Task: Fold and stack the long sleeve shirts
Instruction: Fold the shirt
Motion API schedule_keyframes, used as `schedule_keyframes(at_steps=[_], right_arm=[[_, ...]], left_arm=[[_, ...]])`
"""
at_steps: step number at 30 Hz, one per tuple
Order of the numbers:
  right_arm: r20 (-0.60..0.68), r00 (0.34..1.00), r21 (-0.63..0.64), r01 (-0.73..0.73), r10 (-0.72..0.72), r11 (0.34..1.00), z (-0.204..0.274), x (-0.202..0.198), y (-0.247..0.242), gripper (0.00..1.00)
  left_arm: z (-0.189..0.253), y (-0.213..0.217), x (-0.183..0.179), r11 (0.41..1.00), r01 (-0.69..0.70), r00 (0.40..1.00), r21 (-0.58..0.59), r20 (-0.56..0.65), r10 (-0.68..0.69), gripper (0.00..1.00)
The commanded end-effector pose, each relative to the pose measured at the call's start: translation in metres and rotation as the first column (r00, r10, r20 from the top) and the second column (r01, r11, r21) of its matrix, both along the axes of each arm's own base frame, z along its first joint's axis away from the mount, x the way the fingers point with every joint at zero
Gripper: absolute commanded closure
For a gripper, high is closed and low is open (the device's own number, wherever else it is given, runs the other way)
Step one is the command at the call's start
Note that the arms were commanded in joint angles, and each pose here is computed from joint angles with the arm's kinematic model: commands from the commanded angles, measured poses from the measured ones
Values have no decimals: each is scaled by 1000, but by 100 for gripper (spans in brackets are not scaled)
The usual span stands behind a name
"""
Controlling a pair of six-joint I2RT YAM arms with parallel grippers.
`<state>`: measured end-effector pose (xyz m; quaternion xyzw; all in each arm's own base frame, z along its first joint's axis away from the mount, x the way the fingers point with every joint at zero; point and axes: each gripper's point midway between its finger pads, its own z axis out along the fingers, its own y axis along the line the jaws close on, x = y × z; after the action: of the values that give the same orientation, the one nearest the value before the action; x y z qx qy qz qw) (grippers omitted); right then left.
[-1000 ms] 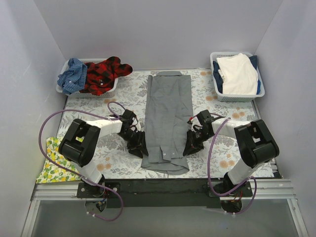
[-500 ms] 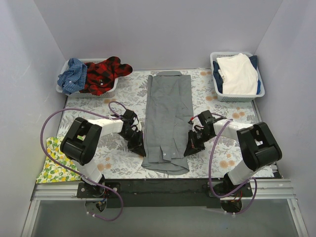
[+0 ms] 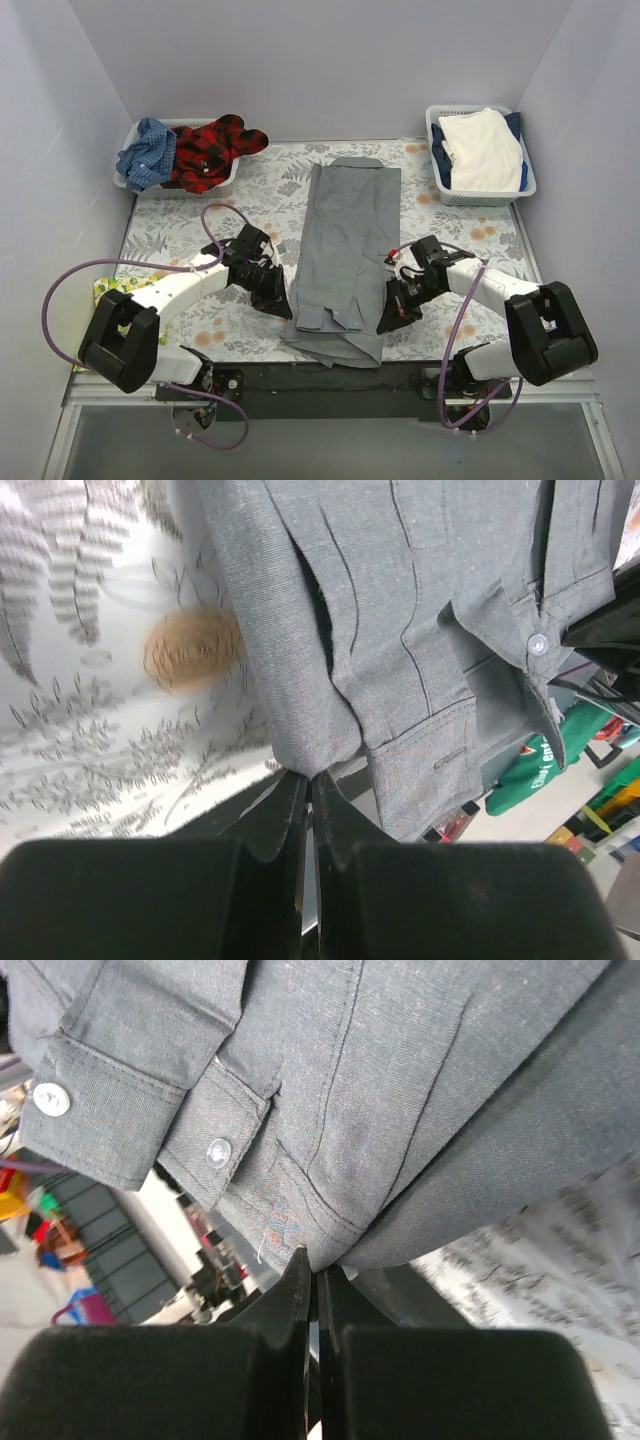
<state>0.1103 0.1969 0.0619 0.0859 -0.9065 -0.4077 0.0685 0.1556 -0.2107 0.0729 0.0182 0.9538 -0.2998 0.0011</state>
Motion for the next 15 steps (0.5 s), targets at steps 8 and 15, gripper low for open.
schedule_keyframes(at_steps=[8,15], right_arm=[[13,1000,30,-18,18,999,31,4,3,99],[76,997,31,29,-31,999,50,47,8,99]], left_arm=[[18,12,32,986,-99,992,136,96,86,100],[26,2,89,962,-168,977,215,168,133,100]])
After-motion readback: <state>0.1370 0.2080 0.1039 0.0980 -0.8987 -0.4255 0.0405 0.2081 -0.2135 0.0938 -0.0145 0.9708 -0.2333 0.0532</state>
